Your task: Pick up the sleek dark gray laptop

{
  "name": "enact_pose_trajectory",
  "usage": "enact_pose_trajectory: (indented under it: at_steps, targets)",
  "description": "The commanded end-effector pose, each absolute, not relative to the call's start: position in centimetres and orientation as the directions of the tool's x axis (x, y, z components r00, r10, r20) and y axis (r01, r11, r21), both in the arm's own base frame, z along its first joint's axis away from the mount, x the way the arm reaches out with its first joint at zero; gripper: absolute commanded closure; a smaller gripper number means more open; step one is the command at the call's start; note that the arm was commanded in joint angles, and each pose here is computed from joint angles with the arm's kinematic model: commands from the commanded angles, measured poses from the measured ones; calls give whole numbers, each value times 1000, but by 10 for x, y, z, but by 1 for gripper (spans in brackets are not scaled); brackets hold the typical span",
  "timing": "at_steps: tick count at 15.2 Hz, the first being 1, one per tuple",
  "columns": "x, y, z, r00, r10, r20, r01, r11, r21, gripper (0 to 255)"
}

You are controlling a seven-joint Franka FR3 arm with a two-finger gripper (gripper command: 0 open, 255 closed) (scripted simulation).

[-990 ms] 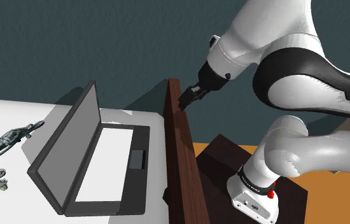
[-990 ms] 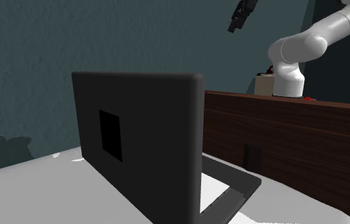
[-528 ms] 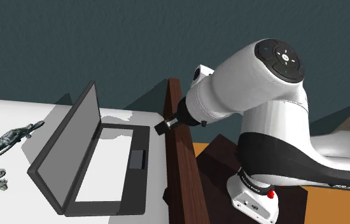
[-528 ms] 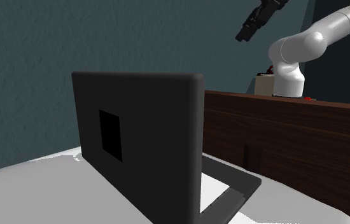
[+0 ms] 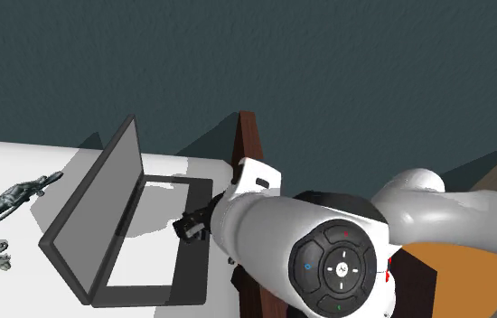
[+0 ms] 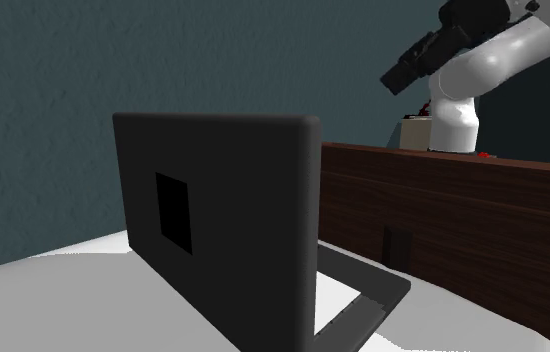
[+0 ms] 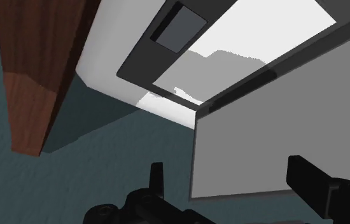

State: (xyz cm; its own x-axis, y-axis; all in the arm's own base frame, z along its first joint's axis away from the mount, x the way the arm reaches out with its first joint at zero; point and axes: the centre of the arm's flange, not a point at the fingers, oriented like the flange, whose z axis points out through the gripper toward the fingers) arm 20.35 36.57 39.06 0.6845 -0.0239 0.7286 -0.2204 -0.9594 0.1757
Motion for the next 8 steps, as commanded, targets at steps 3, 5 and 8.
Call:
enact_pose_trajectory:
  at_steps: [3, 5, 8]
  targets:
    - [207, 417, 342, 603, -14, 798, -273, -943, 189, 0]
    - [212, 441, 320, 559, -7, 829, -299, -934, 194, 0]
    - [222, 476, 287, 490, 7, 872, -339, -920, 198, 0]
